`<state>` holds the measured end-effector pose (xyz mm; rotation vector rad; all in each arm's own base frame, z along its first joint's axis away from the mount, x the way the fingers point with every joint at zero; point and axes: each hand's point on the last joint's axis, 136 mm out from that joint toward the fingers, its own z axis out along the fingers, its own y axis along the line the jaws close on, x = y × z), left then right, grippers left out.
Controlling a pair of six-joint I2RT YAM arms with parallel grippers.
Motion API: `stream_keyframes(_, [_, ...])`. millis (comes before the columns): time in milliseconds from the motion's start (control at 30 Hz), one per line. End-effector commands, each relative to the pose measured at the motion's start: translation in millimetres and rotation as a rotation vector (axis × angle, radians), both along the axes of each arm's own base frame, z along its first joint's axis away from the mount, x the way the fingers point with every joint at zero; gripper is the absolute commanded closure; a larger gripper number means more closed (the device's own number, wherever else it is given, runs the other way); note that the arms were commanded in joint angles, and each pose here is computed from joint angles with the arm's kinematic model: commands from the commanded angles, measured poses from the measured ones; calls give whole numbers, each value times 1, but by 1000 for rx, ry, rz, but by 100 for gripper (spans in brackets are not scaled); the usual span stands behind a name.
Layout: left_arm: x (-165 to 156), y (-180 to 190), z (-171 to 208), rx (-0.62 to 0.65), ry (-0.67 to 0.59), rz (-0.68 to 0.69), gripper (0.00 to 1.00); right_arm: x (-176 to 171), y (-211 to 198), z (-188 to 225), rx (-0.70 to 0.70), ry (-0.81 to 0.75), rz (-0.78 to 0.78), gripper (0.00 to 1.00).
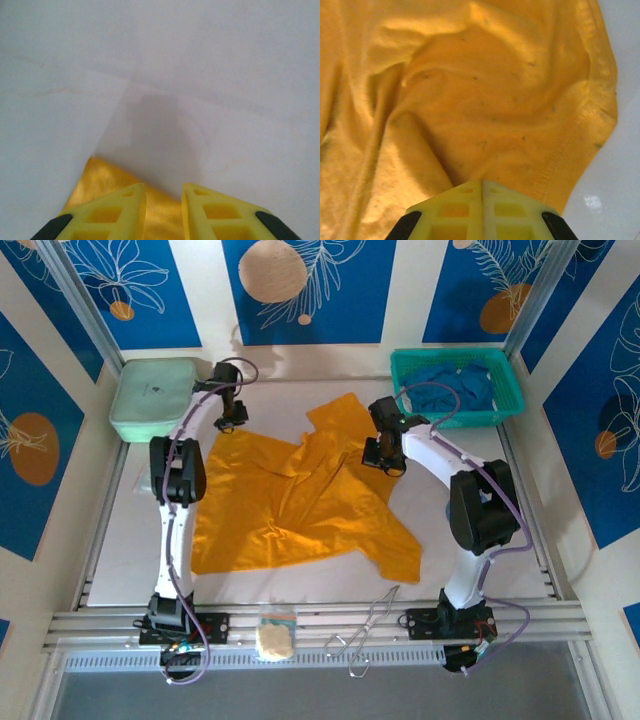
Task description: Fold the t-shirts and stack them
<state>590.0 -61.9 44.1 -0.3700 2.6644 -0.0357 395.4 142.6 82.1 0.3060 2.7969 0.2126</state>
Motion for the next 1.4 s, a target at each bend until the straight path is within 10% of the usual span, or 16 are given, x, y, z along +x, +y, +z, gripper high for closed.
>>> stream_keyframes(0, [-16,-1,-34,-24,132,-1,74,4,-14,-21,-5,36,-113,100])
stream_keyframes(567, [-59,39,-43,176,278,73,77,-10,-68,-80,-2,220,-341,100])
stream_keyframes(1367, [21,40,2,64,-7,62,79,-18,-130,-53,-125,216,-469,100])
